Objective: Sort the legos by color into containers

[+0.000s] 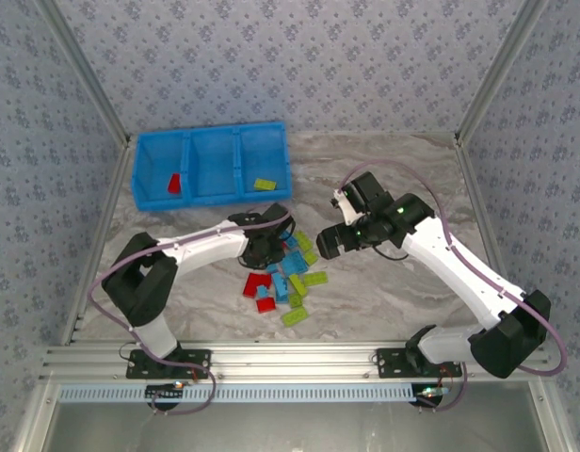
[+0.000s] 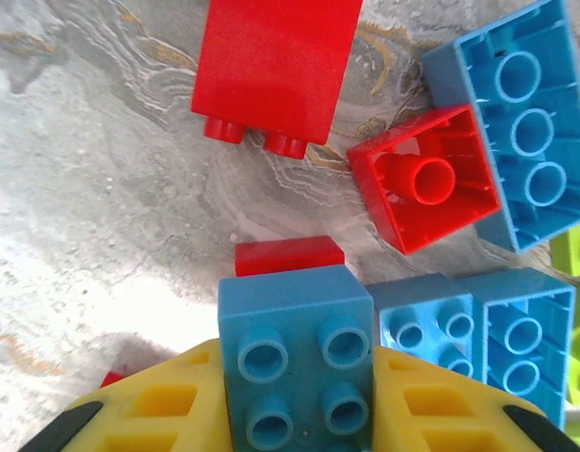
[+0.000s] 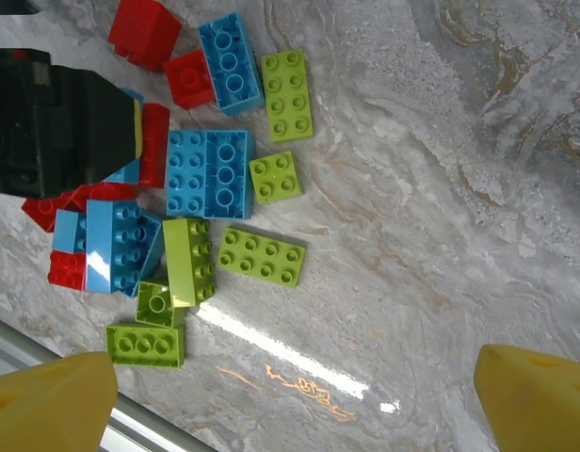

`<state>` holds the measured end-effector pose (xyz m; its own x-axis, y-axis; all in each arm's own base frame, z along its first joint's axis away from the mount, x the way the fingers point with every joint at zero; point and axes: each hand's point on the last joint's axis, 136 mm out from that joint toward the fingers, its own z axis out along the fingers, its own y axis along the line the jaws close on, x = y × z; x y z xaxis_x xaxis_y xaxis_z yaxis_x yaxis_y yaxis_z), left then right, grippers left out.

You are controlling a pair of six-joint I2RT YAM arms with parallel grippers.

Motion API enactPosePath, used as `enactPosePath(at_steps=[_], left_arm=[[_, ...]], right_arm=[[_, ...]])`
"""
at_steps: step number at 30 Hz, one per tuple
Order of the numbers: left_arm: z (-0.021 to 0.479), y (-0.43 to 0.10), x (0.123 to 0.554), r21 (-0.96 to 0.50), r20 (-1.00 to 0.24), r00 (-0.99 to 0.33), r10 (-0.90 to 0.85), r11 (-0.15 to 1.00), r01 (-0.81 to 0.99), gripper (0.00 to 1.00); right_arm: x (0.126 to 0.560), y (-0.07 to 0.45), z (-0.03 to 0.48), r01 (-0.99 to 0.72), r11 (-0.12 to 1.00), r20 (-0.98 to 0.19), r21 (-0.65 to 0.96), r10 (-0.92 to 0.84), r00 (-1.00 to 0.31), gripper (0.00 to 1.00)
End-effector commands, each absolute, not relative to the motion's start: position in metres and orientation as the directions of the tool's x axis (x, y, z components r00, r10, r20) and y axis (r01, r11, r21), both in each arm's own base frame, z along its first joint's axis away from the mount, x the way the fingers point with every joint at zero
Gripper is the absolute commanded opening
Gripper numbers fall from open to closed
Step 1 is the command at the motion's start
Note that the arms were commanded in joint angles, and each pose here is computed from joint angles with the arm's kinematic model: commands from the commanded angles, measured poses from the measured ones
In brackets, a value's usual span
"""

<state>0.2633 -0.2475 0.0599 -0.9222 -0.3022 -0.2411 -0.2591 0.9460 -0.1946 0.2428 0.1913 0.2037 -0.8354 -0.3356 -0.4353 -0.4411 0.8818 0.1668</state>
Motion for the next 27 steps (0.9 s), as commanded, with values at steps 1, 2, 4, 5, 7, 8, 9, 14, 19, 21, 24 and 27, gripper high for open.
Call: enactPosePath(at_steps=[1, 2, 4, 5, 7, 8, 9, 14, 19, 21, 24, 27], left_arm=[[0.102, -0.240, 0.272, -0.204, -0.314, -0.898, -0.308, 0.946, -0.253, 0.30], [0.110, -0.236, 0.275, -0.194, -0.340, -0.891, -0.300, 0.950, -0.246, 0.30], [0.126, -0.227, 0.287, -0.183, -0.403, -0.871, -0.280, 0.957, -0.223, 0.29], [0.134, -0.221, 0.294, -0.177, -0.439, -0.856, -0.272, 0.960, -0.215, 0.29], [0.148, -0.208, 0.312, -0.170, -0.494, -0.826, -0.273, 0.961, -0.216, 0.28], [0.155, -0.199, 0.325, -0.170, -0.523, -0.806, -0.278, 0.960, -0.222, 0.28], [0.162, -0.187, 0.338, -0.161, -0.553, -0.783, -0.285, 0.958, -0.235, 0.28], [0.184, -0.123, 0.420, -0.109, -0.666, -0.688, -0.290, 0.949, -0.294, 0.28], [0.166, -0.087, 0.496, -0.162, -0.630, -0.693, -0.351, 0.932, -0.324, 0.28], [0.155, -0.087, 0.525, -0.201, -0.598, -0.714, -0.364, 0.931, -0.306, 0.28], [0.138, -0.086, 0.557, -0.197, -0.566, -0.742, -0.358, 0.933, -0.301, 0.29], [0.126, -0.081, 0.574, -0.196, -0.519, -0.765, -0.381, 0.924, -0.328, 0.32]], right_arm=[[0.245, 0.193, 0.214, -0.418, 0.885, -0.471, 0.206, -0.285, -0.835, 1.00], [0.246, 0.195, 0.215, -0.417, 0.883, -0.473, 0.218, -0.278, -0.836, 1.00], [0.246, 0.199, 0.216, -0.420, 0.876, -0.478, 0.238, -0.271, -0.836, 1.00], [0.246, 0.200, 0.216, -0.419, 0.874, -0.480, 0.245, -0.266, -0.836, 1.00], [0.247, 0.201, 0.215, -0.415, 0.874, -0.484, 0.251, -0.258, -0.836, 1.00], [0.248, 0.201, 0.216, -0.413, 0.875, -0.485, 0.254, -0.254, -0.837, 1.00], [0.248, 0.201, 0.216, -0.409, 0.876, -0.485, 0.255, -0.250, -0.838, 1.00], [0.249, 0.201, 0.217, -0.397, 0.879, -0.490, 0.262, -0.233, -0.840, 1.00], [0.244, 0.204, 0.217, -0.411, 0.866, -0.498, 0.286, -0.232, -0.835, 0.99], [0.243, 0.203, 0.217, -0.403, 0.868, -0.505, 0.290, -0.219, -0.835, 0.99], [0.242, 0.199, 0.220, -0.388, 0.875, -0.515, 0.289, -0.200, -0.834, 0.99], [0.241, 0.197, 0.226, -0.383, 0.876, -0.530, 0.292, -0.186, -0.827, 0.99]])
